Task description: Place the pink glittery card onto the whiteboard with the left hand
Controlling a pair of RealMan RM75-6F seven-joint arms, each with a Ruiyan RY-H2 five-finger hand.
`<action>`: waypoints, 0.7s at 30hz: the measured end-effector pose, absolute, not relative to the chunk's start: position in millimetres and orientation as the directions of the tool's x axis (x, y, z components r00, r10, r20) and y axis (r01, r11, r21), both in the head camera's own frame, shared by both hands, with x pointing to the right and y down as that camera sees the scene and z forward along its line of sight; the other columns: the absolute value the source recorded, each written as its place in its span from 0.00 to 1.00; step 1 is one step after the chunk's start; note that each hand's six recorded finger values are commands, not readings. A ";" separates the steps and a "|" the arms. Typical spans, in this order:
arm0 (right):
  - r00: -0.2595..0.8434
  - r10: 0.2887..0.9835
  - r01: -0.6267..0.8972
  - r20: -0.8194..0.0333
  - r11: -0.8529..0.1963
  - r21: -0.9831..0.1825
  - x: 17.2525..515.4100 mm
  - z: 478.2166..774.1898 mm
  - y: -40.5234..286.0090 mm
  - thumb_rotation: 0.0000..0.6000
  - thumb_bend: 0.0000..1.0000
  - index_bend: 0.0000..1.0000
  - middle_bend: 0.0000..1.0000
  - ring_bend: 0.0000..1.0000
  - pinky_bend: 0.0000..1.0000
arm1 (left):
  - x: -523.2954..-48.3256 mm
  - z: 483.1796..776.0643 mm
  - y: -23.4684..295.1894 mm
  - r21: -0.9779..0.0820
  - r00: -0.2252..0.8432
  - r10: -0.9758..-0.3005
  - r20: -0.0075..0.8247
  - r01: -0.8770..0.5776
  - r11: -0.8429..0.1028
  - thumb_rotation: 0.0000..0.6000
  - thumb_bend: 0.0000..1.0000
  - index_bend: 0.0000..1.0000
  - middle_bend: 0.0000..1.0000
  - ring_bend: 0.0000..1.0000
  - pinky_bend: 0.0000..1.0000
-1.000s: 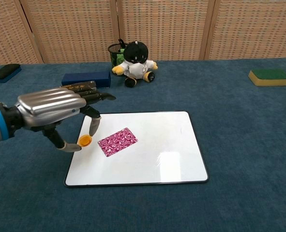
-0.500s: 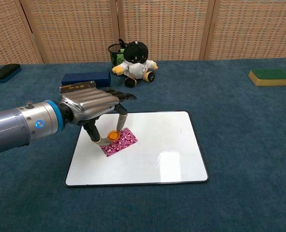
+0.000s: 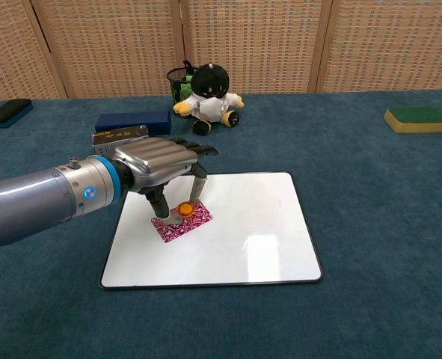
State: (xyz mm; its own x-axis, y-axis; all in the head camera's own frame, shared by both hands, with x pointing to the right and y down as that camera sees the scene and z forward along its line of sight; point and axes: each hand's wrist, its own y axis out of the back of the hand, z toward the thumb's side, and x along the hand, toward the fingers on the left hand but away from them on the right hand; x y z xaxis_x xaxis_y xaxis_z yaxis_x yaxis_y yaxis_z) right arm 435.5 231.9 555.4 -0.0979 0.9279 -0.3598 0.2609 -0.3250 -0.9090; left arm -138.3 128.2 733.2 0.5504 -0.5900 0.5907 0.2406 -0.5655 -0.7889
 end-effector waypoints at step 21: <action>-0.100 0.928 0.262 -0.360 -0.324 -0.909 435.9 555.2 232.0 1.00 0.00 0.00 0.00 0.00 0.00 | -146.3 702.0 121.5 -0.803 0.579 -0.600 0.552 0.174 -0.570 1.00 0.14 0.00 0.00 0.00 0.00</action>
State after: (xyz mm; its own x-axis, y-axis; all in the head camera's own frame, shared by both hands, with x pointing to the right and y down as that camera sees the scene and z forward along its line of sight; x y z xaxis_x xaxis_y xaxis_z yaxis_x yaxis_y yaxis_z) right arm 435.9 232.0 555.2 -0.1001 0.9277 -0.3597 0.2622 -0.3242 -0.9089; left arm -146.3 121.5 702.0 0.5787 -0.6004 0.5519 0.1738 -0.5704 -0.8028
